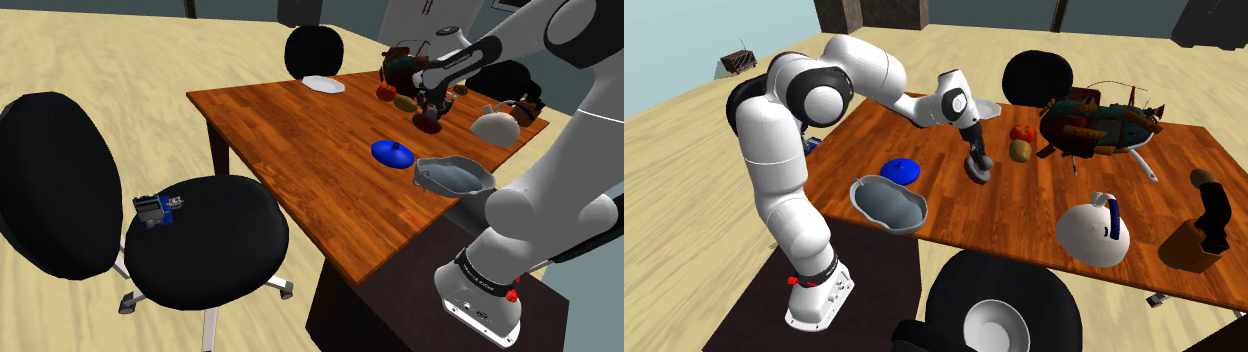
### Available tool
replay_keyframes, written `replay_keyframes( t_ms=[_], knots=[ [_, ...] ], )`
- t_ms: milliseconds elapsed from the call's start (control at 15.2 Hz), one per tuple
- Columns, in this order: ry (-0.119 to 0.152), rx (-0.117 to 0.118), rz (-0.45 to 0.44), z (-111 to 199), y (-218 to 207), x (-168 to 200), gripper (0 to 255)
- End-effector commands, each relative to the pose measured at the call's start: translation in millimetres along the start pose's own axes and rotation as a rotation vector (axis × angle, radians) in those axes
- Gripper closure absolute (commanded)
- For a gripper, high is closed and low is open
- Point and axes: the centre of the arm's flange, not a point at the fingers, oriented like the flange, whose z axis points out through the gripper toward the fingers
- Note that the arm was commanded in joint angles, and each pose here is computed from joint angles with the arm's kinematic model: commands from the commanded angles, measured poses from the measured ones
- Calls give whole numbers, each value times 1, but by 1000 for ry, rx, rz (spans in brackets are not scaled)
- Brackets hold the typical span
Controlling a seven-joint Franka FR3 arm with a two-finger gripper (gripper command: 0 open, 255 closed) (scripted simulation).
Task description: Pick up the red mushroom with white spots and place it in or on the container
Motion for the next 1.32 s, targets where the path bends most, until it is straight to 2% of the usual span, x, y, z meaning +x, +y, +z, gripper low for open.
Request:
replay_keyframes(
  t_ms=[0, 1056, 1254],
  knots=[
    [0, 0, 0, -12, -1, -6, 255],
    [0, 0, 0, -87, -9, -42, 255],
    [0, 0, 0, -97, -33, -11, 255]
  ],
)
